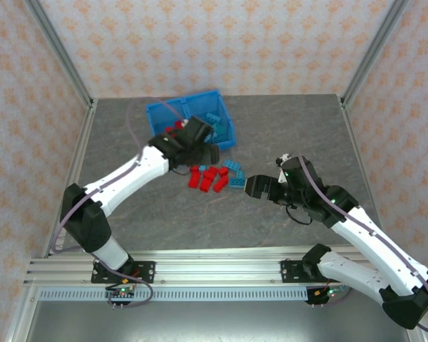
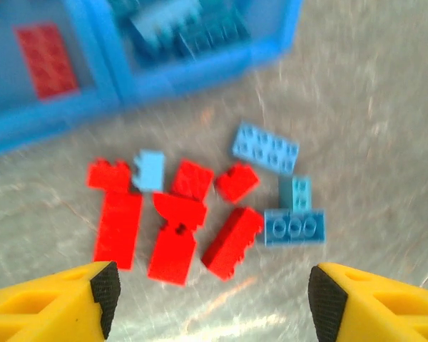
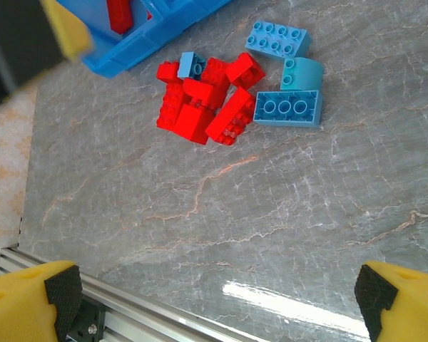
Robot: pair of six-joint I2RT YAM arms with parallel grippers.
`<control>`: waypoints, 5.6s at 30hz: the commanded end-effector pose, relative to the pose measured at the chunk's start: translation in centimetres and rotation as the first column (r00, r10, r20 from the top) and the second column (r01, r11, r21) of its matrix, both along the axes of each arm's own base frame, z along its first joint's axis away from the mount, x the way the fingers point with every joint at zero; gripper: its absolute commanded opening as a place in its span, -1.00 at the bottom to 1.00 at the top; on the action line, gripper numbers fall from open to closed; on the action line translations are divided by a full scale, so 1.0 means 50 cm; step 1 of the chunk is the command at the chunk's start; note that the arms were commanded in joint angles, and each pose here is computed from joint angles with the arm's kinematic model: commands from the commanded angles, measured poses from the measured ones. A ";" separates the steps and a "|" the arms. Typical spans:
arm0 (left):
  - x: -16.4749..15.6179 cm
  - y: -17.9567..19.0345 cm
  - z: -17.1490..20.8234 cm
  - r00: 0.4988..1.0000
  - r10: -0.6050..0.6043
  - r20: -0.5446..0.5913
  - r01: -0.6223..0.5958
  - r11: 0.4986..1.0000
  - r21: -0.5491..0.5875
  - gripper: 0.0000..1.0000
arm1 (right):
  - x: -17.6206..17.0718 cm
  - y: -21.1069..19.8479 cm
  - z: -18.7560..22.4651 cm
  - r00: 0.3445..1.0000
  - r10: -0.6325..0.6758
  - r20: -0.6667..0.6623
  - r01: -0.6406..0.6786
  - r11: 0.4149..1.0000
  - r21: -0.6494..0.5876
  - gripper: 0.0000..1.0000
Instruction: Sort the legos into containers by color
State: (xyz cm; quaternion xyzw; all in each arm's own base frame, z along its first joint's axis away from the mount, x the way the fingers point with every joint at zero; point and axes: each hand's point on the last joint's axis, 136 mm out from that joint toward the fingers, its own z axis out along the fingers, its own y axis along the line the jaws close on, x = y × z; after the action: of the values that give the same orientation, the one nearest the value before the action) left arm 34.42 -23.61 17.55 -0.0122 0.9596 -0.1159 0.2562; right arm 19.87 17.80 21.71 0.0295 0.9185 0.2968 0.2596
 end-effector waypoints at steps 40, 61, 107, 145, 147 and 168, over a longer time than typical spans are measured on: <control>-0.046 -0.008 -0.271 0.956 -0.199 -0.214 0.233 0.961 0.149 0.23 | -0.016 -0.023 -0.014 0.998 -0.064 -0.017 0.064 0.998 0.018 0.99; -0.032 -0.023 -0.267 0.965 -0.190 -0.180 0.213 0.970 0.119 -0.27 | -0.059 0.005 -0.024 0.994 0.056 -0.090 -0.050 0.997 0.067 0.98; 0.096 0.159 0.152 0.951 -0.171 0.259 0.177 0.984 0.004 0.36 | 0.047 -0.046 -0.045 0.993 -0.101 0.064 0.110 0.980 -0.166 0.98; -0.313 0.076 0.007 0.470 -0.872 0.135 0.882 0.471 -0.026 0.99 | 0.230 0.048 -0.395 0.770 0.482 -0.418 -0.628 0.461 -0.627 -0.23; -0.312 0.077 0.008 0.474 -0.870 0.136 0.879 0.476 -0.022 0.99 | 0.216 0.040 -0.397 0.769 0.475 -0.428 -0.632 0.463 -0.622 -0.35; -0.207 0.132 0.077 0.636 -0.676 0.371 0.658 0.727 0.197 0.99 | 0.455 0.188 0.075 0.940 0.071 0.335 0.034 0.954 -0.298 -0.43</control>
State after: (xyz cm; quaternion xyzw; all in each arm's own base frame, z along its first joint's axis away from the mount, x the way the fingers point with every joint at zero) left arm 21.72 -18.18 20.34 0.4172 0.8122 -0.2226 0.3416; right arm 38.08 26.64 26.84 -0.1493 0.8867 0.1789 0.3994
